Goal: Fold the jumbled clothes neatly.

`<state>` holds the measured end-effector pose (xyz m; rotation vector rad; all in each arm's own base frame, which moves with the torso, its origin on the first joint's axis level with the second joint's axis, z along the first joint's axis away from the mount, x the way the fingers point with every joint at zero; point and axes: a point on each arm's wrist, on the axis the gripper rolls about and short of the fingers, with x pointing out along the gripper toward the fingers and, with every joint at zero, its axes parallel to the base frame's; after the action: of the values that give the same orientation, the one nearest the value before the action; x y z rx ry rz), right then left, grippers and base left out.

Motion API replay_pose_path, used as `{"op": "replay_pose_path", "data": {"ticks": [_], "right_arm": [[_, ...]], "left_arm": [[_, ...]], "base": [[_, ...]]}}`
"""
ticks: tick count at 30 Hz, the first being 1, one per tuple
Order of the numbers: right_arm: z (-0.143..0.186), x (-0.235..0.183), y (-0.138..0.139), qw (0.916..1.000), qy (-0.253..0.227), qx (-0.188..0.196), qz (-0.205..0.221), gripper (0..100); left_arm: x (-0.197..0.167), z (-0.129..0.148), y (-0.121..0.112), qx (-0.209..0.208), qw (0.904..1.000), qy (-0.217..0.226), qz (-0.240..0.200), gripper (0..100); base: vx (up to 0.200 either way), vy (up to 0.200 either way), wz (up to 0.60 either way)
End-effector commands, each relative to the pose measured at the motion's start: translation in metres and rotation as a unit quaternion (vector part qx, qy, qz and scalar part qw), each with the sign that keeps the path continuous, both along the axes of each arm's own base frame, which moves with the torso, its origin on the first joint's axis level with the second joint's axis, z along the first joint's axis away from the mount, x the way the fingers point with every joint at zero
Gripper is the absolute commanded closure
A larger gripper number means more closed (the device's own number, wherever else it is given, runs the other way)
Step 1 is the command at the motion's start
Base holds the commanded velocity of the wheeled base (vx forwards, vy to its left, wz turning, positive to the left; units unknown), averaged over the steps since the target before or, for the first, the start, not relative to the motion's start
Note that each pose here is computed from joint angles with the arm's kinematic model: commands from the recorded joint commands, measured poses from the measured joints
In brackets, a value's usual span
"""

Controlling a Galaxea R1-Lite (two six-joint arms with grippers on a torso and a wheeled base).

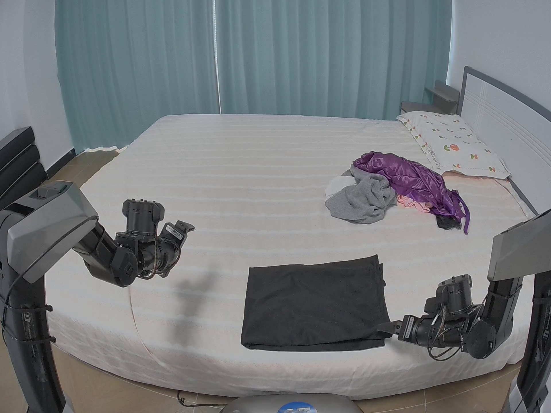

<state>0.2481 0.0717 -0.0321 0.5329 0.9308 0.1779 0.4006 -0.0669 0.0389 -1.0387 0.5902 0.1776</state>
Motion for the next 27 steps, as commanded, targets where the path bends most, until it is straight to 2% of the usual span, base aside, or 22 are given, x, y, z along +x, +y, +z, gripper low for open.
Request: {"op": "replay_pose_path", "data": {"ticks": [1,5,8,12,16,25,26,27], "right_arm": [[0.003,0.007,-0.001,0.9999,-0.014,0.004,-0.006,0],[0.011,0.044,0.0,0.9977,-0.062,0.017,-0.021,0],[0.017,0.071,0.003,0.9962,-0.079,0.02,-0.029,0],[0.016,0.109,0.01,0.9941,-0.095,0.004,-0.052,0],[-0.001,0.141,0.015,0.9911,-0.105,-0.018,-0.08,0],[-0.014,0.168,0.017,0.9877,-0.119,-0.018,-0.1,0],[-0.017,0.171,0.017,0.9874,-0.12,-0.017,-0.101,100],[-0.018,0.173,0.017,0.9873,-0.122,-0.015,-0.101,100]], "left_arm": [[0.0,-0.002,0.0,0.0,1.0,0.003,0.0,0],[0.0,-0.004,-0.001,0.001,1.0,0.006,0.0,0],[-0.002,-0.006,-0.002,0.001,0.9999,0.009,-0.003,0],[-0.003,-0.008,-0.003,0.003,0.9999,0.013,-0.005,0],[-0.003,-0.009,-0.004,0.003,0.9999,0.015,-0.006,0],[-0.003,-0.014,-0.005,0.004,0.9998,0.019,-0.008,0],[-0.003,-0.014,-0.006,0.004,0.9998,0.019,-0.01,0],[-0.003,-0.014,-0.006,0.004,0.9997,0.02,-0.01,0]], "base": [[0.0,0.0,0.0],[0.0,0.0,0.0],[0.0,0.0,0.0],[0.0,0.0,0.0],[0.0,0.0,0.0],[0.0,0.0,0.0],[0.0,0.0,0.0],[0.0,0.0,0.0]]}}
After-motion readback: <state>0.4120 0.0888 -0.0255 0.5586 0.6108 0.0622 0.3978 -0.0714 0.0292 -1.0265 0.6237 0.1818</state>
